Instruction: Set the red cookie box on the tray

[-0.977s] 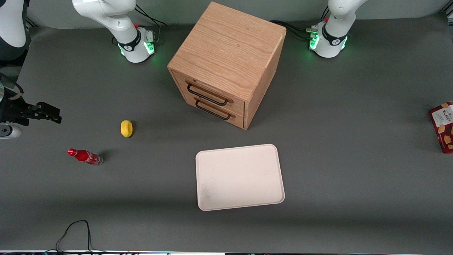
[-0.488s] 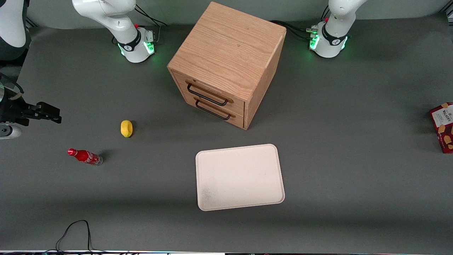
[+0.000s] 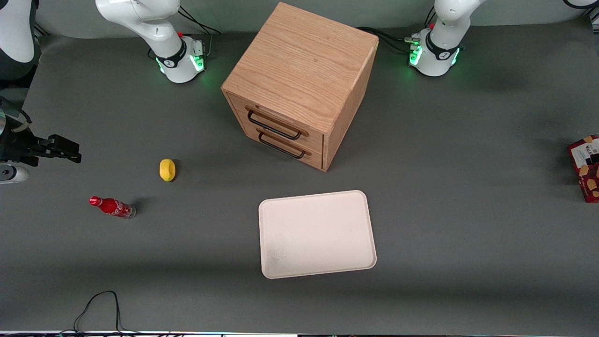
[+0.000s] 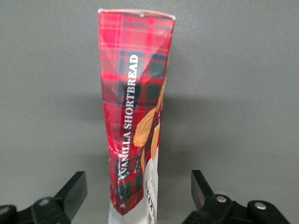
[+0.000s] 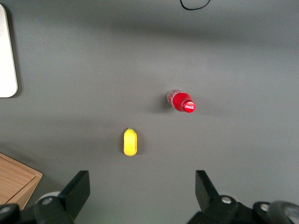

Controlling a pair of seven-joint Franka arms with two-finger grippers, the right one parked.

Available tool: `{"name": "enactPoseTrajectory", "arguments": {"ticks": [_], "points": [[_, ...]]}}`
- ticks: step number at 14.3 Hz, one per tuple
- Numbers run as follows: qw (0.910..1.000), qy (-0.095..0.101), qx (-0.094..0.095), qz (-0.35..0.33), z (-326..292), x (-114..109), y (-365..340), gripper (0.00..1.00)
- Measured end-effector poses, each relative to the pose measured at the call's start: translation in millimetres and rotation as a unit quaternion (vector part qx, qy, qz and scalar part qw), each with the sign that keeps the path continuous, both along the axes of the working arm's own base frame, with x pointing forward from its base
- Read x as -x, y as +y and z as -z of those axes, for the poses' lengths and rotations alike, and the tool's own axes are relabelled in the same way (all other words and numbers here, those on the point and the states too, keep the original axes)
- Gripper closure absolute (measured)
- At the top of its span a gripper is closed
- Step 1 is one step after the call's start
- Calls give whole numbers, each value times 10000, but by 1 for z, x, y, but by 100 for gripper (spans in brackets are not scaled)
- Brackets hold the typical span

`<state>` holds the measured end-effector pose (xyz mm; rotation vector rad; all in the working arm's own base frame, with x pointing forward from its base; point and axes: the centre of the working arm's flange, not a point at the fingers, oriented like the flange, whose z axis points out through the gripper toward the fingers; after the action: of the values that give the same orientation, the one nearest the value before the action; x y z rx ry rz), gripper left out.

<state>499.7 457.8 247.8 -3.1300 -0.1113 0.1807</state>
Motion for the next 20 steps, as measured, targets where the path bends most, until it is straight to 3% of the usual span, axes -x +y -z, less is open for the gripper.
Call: {"name": "enactPoseTrajectory", "arguments": {"ticks": [6, 14, 15, 20], "points": [[10000, -32, -16, 30, 0, -2, 0, 4], [9997, -94, -50, 235, 8, -1, 3, 90], [9997, -94, -49, 239, 8, -1, 3, 96], [9994, -138, -66, 304, 4, -6, 1, 96]]}}
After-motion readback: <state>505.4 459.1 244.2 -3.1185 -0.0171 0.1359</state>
